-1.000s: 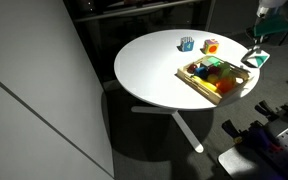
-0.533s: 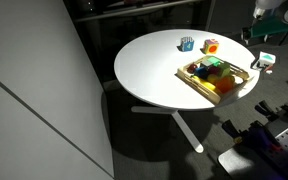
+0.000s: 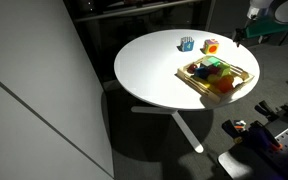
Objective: Remove the gray block from the wooden tray and place it on the table
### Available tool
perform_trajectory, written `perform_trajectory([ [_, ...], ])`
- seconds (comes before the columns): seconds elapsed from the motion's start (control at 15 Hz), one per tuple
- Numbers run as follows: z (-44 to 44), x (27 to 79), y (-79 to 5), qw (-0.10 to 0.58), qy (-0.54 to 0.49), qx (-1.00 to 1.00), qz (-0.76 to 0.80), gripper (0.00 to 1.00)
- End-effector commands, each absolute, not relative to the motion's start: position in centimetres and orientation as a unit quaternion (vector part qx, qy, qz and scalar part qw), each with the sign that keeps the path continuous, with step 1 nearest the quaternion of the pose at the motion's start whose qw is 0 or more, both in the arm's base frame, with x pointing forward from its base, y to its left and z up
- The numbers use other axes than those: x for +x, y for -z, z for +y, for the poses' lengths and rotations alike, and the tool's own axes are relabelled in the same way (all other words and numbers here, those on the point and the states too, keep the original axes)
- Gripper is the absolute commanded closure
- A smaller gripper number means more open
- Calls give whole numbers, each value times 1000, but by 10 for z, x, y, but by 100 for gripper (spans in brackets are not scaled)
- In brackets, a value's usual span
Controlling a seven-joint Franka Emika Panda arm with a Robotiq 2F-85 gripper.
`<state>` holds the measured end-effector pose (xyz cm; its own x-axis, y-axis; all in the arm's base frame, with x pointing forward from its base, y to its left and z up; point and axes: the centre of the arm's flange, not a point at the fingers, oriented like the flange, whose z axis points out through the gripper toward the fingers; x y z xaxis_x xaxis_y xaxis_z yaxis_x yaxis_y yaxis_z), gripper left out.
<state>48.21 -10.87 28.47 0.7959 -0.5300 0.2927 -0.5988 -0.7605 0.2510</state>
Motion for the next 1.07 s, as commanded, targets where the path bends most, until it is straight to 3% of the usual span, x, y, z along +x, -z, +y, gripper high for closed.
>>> perform_trajectory([
  [0.0,-102,473,-302,138,-90,947,-274,0],
  [1.0,-83,456,-319,26,-39,989,-141,0],
])
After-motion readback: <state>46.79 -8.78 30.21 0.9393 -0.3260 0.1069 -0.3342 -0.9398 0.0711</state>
